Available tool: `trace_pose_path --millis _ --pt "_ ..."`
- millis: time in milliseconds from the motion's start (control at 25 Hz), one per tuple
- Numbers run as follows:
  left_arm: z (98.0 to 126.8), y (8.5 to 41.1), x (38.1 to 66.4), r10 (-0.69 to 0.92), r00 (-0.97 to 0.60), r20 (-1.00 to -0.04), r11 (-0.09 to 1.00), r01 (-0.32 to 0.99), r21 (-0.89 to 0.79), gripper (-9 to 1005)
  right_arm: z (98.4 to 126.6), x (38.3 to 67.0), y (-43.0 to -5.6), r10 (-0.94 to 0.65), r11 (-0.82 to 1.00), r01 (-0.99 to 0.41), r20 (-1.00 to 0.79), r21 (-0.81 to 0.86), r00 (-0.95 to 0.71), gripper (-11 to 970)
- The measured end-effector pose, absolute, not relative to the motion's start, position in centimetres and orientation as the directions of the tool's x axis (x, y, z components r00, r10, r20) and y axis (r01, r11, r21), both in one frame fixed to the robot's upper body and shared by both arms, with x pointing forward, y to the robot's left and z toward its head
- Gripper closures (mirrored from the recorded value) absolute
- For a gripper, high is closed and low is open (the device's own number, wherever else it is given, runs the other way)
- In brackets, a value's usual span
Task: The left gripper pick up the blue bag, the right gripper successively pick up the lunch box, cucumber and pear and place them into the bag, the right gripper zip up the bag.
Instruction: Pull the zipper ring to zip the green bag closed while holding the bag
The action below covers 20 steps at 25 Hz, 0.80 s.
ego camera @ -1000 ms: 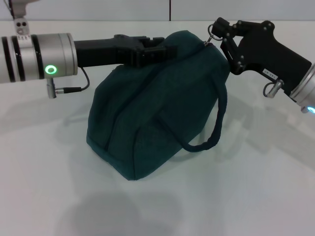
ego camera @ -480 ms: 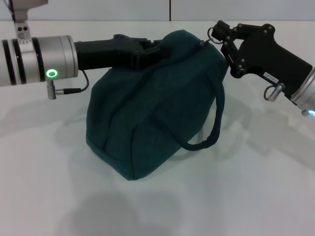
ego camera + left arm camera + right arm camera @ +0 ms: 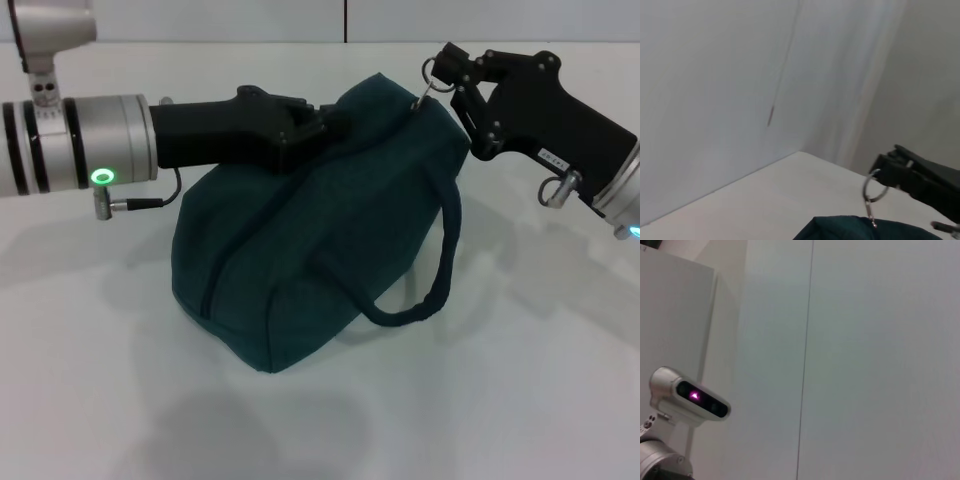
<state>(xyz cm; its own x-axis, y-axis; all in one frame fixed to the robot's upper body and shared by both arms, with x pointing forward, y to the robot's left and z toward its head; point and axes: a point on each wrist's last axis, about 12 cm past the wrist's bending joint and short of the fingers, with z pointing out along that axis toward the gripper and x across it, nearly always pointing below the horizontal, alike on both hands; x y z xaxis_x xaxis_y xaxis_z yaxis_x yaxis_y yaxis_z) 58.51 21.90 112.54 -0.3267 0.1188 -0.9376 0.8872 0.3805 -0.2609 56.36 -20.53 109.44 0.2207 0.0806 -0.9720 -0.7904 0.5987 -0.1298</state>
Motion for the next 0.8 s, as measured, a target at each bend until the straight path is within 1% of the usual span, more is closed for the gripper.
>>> trace_pose_path --millis 160,240,600,800 --pt "112.3 22.2 57.7 0.143 -0.243 -0.959 0.341 0.922 -0.183 905 109.1 56.3 -21.1 0.085 0.614 -0.783 -0.978 -0.099 0.190 937" --pt "112.1 22.3 57.5 0.146 -0.229 -0.962 0.335 0.927 -0.170 913 108.8 56.4 -21.4 0.075 0.621 -0.778 -0.982 -0.092 0.176 937" --pt "112.2 23.0 57.5 0.133 -0.239 -0.962 0.360 0.916 -0.178 925 108.0 56.5 -23.0 0.063 0.682 -0.729 -0.988 -0.060 0.140 936" --pt "112.2 23.1 57.7 0.121 -0.227 -0.966 0.369 0.914 -0.169 932 107.9 57.0 -22.9 0.045 0.686 -0.725 -0.992 -0.055 0.117 934"
